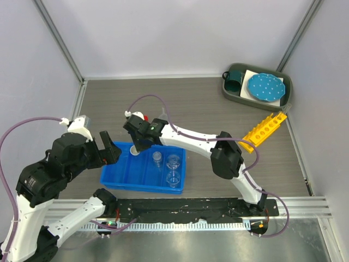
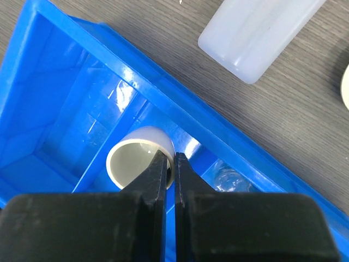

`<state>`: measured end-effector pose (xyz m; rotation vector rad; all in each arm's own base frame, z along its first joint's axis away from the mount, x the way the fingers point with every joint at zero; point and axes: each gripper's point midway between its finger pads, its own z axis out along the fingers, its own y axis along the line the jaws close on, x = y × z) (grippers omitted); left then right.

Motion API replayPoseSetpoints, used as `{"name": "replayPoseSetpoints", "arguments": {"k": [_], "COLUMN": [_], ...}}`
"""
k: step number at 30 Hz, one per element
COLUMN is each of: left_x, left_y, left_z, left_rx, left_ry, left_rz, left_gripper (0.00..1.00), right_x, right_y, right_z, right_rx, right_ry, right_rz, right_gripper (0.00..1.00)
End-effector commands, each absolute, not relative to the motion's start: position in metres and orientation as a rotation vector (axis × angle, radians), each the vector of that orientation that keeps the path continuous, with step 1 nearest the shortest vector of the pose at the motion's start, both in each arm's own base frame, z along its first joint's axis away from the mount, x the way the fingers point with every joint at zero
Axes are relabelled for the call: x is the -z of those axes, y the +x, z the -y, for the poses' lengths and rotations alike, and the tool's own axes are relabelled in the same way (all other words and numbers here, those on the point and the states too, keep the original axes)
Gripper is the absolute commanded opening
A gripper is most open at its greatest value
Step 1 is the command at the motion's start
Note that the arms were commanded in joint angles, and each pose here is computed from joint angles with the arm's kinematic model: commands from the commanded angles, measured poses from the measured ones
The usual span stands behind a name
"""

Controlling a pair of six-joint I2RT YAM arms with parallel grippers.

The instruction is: Organize the chemistry lab equipment

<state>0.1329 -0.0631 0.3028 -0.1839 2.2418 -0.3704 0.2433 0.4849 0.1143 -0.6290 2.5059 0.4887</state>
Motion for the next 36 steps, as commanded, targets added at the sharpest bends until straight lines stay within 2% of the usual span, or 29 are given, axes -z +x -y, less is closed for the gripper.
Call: {"name": "replayPoseSetpoints", "arguments": {"k": [1,29,36], "left_x": [-0.295,-0.288,-0.288], "left_y": [0.119,0.126,0.125], "left_z": [0.048,0.053,0.053], "left_rx": [0.3,0.292,0.292], "left_ry": [-0.195,-0.18,-0.182], "left_rz": [-2.285,-2.301,-2.301], "left_gripper": [1.0,1.0,1.0], "right_x": [-0.132,-0.07,-0.073], "right_y": [0.242,0.237,0.236], "right_z": [-0.502,-0.494,-0.493], "right_rx": [-0.56,-0.431,-0.431], "right_ry": [-0.622,-0.657,-0.658], "right_rz": [-2.465,-2.557,-2.555], "right_gripper": [0.01,0.01,0.23]}}
